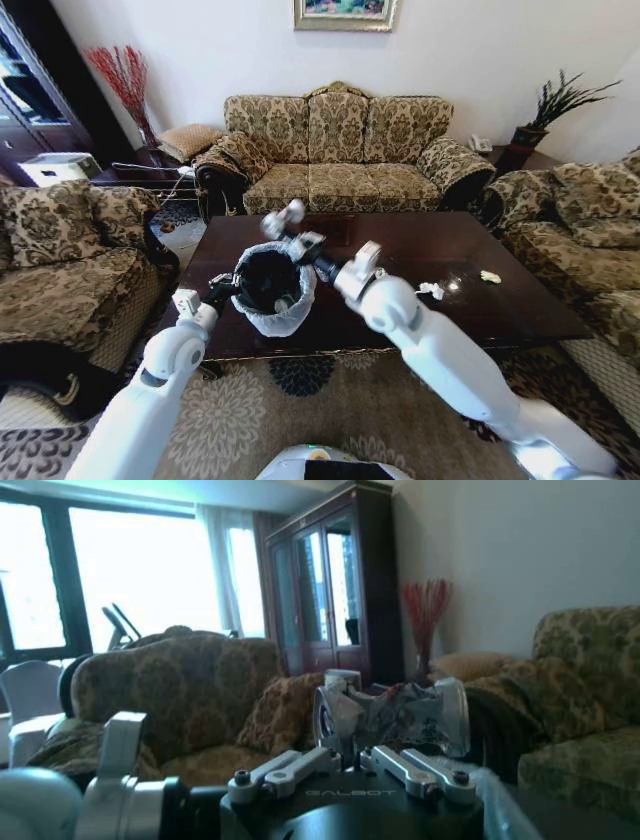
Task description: Move to the front of the table and place the trash on the table into the trash bin.
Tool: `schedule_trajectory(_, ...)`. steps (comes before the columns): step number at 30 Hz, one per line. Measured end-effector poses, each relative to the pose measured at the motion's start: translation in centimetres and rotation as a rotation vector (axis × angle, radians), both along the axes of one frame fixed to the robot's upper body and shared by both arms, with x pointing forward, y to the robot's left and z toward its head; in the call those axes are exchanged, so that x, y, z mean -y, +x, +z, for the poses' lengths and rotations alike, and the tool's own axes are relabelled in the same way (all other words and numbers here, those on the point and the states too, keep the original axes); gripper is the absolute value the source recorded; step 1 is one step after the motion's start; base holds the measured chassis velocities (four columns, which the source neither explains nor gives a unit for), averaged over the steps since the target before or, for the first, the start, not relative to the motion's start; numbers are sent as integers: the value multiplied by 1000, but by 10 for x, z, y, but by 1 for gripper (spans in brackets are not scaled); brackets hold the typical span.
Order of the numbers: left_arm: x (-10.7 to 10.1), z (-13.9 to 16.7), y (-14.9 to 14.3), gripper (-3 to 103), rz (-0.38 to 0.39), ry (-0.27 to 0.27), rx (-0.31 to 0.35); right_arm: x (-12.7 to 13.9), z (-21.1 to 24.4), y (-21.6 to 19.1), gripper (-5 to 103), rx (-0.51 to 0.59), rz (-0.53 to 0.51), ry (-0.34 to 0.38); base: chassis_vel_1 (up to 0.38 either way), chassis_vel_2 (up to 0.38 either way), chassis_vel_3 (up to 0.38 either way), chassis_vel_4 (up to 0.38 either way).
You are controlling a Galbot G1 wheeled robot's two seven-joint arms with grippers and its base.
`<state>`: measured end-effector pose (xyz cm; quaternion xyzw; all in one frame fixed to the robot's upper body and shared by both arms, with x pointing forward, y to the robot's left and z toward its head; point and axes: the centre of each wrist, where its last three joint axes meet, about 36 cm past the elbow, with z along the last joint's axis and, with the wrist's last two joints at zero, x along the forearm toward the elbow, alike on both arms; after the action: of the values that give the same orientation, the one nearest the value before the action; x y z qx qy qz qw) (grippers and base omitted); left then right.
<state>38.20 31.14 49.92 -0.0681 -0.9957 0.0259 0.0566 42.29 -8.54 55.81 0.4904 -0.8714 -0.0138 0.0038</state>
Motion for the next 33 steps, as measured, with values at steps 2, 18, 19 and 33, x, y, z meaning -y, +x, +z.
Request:
schedule_trajectory(2, -1, 2, 1, 3, 3, 1, 2, -4, -8, -5, 2, -10, 21, -25, 0, 0, 0, 0)
schedule_trajectory(18, -9, 9, 0, 3, 15, 17, 12, -5, -10, -2, 39, -16, -5, -17, 0, 0, 0, 0)
schedule_trajectory(19, -9, 9, 0, 3, 16, 17, 12, -5, -9, -2, 44, -12, -10, -10, 0, 0, 0, 0)
schedule_trajectory(33, -29, 39, 13, 3, 87, 24, 99, 66, 30, 68, 93, 143, -473, 98, 0, 0, 0, 0)
